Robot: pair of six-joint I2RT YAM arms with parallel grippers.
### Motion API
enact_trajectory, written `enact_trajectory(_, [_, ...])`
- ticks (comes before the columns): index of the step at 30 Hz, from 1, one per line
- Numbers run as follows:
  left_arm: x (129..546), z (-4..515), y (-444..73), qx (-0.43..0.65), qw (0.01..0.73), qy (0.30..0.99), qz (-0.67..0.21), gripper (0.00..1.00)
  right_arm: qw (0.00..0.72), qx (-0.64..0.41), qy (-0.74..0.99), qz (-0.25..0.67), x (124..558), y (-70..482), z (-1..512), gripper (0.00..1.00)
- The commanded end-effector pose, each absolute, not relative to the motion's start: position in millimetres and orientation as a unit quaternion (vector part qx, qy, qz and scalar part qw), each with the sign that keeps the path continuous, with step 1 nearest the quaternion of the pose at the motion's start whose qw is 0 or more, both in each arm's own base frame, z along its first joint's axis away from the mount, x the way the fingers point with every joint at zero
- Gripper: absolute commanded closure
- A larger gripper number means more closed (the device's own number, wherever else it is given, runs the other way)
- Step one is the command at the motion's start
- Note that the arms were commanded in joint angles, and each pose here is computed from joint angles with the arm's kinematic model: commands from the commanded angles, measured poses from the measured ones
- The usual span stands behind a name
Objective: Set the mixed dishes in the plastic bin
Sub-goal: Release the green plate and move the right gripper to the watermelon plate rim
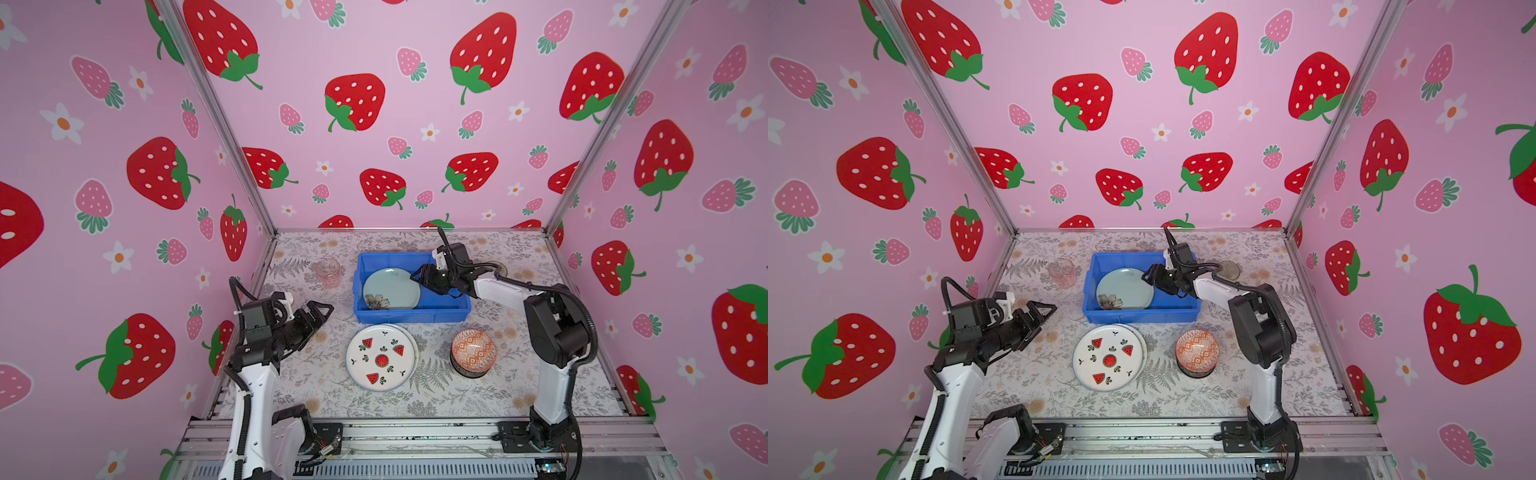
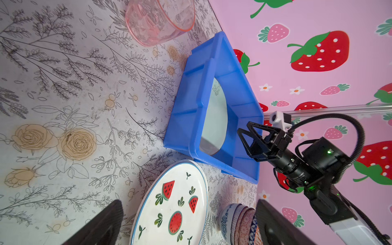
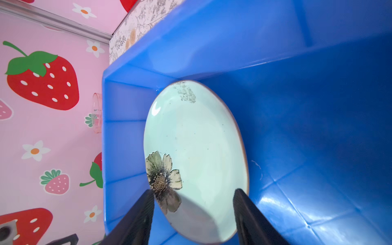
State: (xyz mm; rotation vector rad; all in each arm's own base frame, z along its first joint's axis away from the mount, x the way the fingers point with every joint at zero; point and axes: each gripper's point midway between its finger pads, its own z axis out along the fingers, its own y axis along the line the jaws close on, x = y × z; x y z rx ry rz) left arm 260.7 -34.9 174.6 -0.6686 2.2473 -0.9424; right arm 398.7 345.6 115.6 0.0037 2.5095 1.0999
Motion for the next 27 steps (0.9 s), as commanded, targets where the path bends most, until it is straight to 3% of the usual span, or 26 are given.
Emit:
enact_trajectory(1, [260, 173, -35, -0.248, 0.296, 0.851, -0.356, 0.00, 0.251, -0.015, 0.895, 0.368, 403, 336, 154, 0.35])
enact_trajectory(2, [260, 172, -36, -0.248, 0.294, 0.851, -0.357, 0.00, 0.256, -0.017, 0.896, 0.362, 401, 334, 158, 0.34])
enact_trajectory(5, [260, 172, -36, -0.248, 0.291, 0.852, -0.358, 0.00, 0.273, -0.036, 0.899, 0.340, 392, 329, 172, 0.16])
enact_trajectory(7, [260, 172, -38, -0.246, 0.290, 0.852, -0.359, 0.00, 0.274, -0.055, 0.903, 0.326, 382, 327, 179, 0.10])
enact_trajectory(18, [246, 169, -62, -0.197, 0.274, 0.884, -0.324, 0.01, 0.269, -0.222, 0.910, 0.224, 284, 336, 193, 0.04])
enact_trajectory(27, [210, 167, -88, -0.197, 0.245, 0.882, -0.350, 0.01, 0.242, -0.275, 0.891, 0.269, 206, 350, 190, 0.00])
